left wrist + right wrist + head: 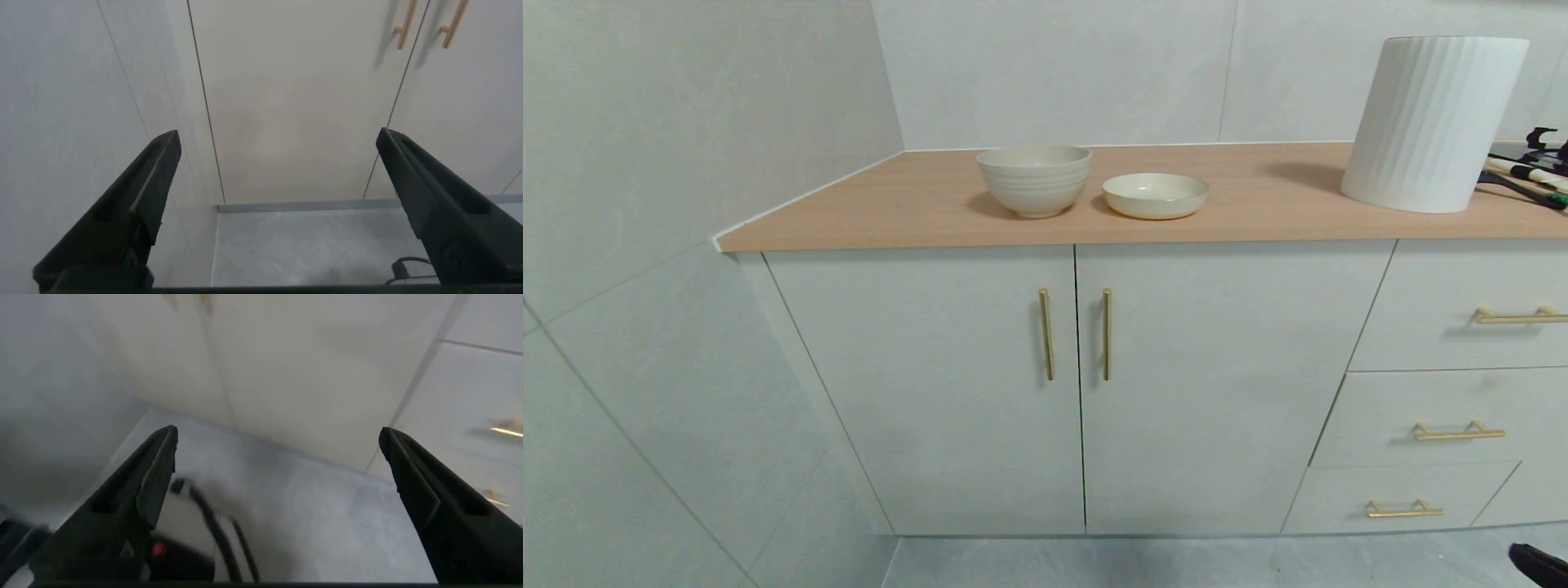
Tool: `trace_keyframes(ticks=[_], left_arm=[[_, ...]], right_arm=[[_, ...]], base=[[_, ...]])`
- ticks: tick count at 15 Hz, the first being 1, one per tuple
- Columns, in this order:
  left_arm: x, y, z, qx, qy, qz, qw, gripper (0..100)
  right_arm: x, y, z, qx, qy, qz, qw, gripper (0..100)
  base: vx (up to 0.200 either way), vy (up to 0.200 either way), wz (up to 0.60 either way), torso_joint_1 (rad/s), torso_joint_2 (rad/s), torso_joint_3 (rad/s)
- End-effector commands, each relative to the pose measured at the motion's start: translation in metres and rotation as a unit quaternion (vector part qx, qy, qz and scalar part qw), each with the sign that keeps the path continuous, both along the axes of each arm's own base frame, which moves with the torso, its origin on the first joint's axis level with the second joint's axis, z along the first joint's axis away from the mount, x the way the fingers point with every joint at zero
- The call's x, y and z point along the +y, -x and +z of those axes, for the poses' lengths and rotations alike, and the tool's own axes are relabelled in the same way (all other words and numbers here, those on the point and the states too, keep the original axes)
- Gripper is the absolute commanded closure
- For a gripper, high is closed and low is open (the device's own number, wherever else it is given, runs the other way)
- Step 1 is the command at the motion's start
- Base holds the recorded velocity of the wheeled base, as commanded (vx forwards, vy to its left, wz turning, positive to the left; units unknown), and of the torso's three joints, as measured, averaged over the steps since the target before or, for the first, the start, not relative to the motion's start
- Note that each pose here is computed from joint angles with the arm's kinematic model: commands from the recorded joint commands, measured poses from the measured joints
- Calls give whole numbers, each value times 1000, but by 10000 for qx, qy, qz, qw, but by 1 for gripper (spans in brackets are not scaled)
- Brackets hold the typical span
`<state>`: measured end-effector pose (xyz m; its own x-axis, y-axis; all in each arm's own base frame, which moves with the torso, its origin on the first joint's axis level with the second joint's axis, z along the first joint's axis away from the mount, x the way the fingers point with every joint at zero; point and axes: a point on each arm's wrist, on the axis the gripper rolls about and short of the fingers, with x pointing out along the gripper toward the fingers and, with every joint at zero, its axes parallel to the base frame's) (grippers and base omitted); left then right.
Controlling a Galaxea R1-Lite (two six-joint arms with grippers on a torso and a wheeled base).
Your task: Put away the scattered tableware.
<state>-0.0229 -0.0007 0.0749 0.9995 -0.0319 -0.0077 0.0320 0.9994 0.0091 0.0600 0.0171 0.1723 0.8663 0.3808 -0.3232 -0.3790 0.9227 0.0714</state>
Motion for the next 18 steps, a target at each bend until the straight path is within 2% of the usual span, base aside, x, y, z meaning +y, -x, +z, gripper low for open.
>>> trace_keyframes(ticks=[1, 4, 7, 14, 16, 18], left_arm=[[0, 0, 0, 0, 1, -1, 10000, 0], [0, 0, 0, 0, 1, -1, 10000, 0], [0, 0, 0, 0, 1, -1, 10000, 0], [0, 0, 0, 8, 1, -1, 10000, 0], [0, 0, 0, 0, 1, -1, 10000, 0], [0, 0, 0, 0, 1, -1, 10000, 0]], right_arm=[[52, -87, 3, 892, 482, 640, 9928, 0], [105, -150, -10, 458, 309, 1077, 9926, 0], [148, -176, -21, 464, -318, 1292, 9900, 0], [202, -232, -15, 307, -680, 1504, 9858, 0], [215, -240, -10, 505, -879, 1490, 9836, 0], [223, -249, -12, 773, -1285, 1384, 9790, 0]], base=[[0, 0, 0, 0, 0, 0], [0, 0, 0, 0, 0, 0], [0, 0, 0, 0, 0, 0], [0, 0, 0, 0, 0, 0], [0, 0, 0, 0, 0, 0], [0, 0, 0, 0, 0, 0]])
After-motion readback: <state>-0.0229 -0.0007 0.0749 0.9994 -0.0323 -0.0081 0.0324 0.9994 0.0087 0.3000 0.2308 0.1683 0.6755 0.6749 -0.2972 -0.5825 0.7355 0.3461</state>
